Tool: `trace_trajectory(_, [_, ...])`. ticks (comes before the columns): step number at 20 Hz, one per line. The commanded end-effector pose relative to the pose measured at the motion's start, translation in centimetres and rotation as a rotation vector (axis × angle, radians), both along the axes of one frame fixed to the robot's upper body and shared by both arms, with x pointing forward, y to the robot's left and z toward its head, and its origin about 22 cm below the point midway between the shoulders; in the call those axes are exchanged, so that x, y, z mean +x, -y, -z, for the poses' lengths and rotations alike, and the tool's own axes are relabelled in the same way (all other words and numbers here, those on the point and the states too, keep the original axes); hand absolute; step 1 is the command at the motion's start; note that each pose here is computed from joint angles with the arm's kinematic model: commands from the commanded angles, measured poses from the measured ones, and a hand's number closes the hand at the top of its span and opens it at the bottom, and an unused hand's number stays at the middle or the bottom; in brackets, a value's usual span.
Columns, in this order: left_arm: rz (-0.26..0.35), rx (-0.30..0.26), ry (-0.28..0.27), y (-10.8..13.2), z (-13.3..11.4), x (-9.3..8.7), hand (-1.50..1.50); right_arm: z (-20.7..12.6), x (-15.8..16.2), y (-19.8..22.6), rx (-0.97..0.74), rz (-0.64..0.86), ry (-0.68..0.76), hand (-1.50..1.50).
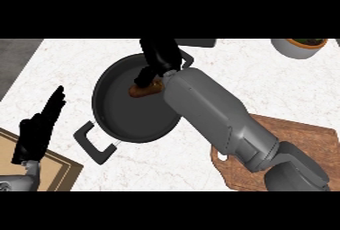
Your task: Pick the sweet potato from the cutting board and place it in the pot
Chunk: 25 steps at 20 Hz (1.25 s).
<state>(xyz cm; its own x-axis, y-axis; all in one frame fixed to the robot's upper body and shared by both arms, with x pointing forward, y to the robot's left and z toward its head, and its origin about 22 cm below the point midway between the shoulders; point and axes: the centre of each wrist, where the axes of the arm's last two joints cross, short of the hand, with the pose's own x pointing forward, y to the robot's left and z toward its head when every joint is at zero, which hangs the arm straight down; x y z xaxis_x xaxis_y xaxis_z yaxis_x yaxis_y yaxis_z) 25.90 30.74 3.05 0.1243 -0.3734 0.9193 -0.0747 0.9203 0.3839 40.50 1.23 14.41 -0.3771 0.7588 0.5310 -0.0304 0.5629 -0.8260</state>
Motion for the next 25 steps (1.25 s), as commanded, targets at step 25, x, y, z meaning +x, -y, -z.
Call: trace_trajectory(25, [-0.101,-0.012,-0.038,-2.7,-0.3,-2.5,0.0,2.4,-0.4,8.3,0.739,-0.175,-0.088,-1.5])
